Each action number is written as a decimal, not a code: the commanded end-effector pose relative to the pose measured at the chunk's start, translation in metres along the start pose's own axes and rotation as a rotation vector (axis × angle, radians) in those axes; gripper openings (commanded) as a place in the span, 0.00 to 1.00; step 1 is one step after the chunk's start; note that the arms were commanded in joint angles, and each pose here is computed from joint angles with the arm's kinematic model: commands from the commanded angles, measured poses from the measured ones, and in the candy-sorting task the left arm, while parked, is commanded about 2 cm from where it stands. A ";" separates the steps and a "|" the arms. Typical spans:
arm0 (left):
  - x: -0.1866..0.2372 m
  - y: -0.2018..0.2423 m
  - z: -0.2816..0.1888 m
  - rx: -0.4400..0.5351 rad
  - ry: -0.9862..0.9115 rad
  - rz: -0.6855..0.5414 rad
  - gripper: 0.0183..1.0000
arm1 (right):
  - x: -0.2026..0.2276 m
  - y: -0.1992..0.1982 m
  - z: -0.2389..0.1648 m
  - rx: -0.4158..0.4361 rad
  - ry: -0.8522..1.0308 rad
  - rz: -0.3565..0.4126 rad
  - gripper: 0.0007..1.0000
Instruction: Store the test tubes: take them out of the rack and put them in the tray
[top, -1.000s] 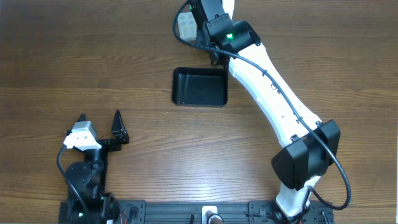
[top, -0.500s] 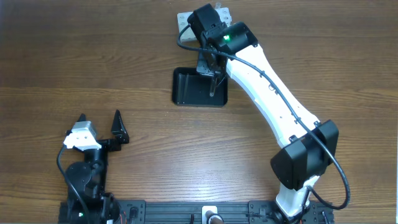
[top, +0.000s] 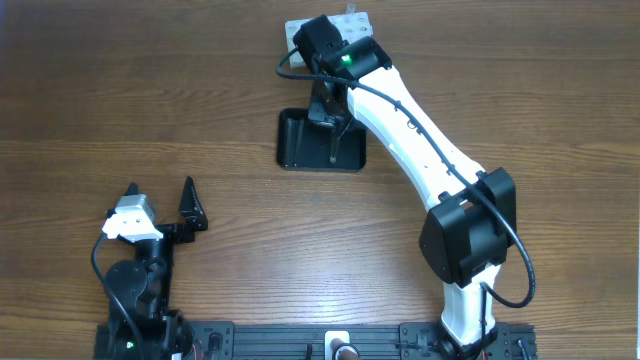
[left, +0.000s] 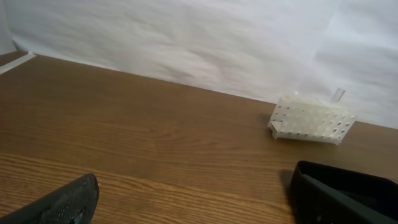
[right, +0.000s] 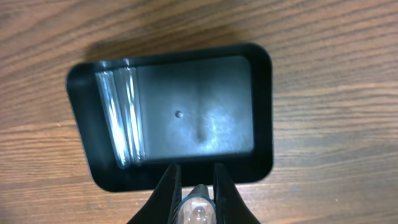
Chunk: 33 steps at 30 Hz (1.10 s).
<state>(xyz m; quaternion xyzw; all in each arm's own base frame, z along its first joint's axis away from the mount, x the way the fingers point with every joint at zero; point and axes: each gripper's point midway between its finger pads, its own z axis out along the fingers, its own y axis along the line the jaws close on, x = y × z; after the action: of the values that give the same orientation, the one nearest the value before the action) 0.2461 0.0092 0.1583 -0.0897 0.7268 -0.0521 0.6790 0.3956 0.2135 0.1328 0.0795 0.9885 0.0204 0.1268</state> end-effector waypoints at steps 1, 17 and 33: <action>0.001 -0.003 0.000 0.015 0.001 0.012 1.00 | -0.009 0.002 0.005 -0.009 -0.015 0.028 0.05; 0.001 -0.003 0.000 0.015 0.001 0.012 1.00 | -0.009 0.000 0.038 0.024 0.022 0.036 0.05; 0.001 -0.003 0.000 0.015 0.001 0.012 1.00 | -0.004 0.003 0.068 0.013 0.081 0.046 0.05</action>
<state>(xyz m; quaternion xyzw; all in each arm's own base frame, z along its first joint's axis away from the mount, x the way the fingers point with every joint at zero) 0.2461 0.0092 0.1584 -0.0897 0.7267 -0.0521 0.6791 0.4130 0.2151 0.0704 0.0926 0.9918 0.0121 0.0870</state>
